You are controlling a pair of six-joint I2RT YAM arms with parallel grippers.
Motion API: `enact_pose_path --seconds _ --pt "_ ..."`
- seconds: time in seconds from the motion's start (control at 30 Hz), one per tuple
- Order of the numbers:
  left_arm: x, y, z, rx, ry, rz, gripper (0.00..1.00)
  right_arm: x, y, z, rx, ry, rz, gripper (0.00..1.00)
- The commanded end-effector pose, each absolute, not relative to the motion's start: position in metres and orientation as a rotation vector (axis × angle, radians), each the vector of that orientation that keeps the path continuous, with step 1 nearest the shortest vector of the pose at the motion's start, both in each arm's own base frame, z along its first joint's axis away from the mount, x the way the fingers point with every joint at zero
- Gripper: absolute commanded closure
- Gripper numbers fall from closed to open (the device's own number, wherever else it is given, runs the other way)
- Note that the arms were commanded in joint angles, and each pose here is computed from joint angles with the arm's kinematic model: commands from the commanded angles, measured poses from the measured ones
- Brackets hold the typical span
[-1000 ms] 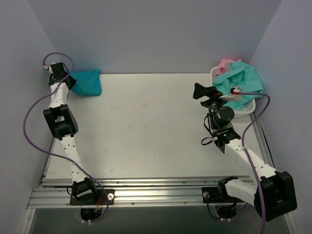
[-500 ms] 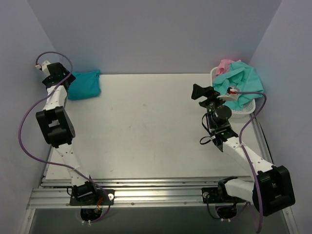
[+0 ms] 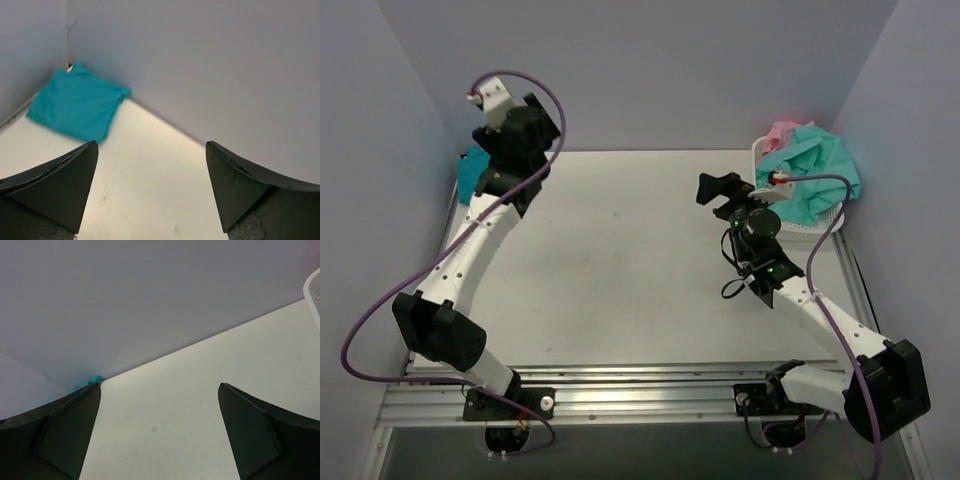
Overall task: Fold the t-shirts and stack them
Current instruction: Put the neatly folded tshirt into the corner of the board with the left arm
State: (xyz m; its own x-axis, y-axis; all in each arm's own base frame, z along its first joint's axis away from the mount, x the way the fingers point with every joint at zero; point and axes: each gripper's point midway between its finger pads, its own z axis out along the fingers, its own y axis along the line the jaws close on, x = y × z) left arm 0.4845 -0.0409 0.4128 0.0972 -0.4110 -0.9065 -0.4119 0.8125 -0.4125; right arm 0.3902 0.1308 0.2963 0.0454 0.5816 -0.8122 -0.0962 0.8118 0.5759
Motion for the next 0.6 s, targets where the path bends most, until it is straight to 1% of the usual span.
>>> enact_pose_path --seconds 0.0,0.07,0.13,0.2,0.37,0.57 --pt "0.448 -0.027 0.325 -0.678 1.715 0.341 0.03 0.377 0.121 0.313 0.449 1.433 0.496 0.00" --pt "0.432 -0.026 0.301 -0.669 1.768 0.338 0.04 0.368 0.118 0.312 0.454 1.435 0.495 0.00" --pt "0.422 -0.026 0.290 -0.660 1.791 0.326 0.04 0.361 0.117 0.306 0.465 1.462 0.477 0.00" --pt "0.402 -0.019 0.278 -0.683 1.816 0.353 0.04 0.352 0.114 0.305 0.480 1.471 0.462 0.00" --pt "0.372 -0.013 0.283 -0.695 1.788 0.348 0.04 0.336 0.110 0.305 0.496 1.490 0.430 0.00" --pt "0.365 -0.026 0.284 -0.603 1.785 0.249 0.06 0.322 0.109 0.305 0.500 1.508 0.391 0.00"
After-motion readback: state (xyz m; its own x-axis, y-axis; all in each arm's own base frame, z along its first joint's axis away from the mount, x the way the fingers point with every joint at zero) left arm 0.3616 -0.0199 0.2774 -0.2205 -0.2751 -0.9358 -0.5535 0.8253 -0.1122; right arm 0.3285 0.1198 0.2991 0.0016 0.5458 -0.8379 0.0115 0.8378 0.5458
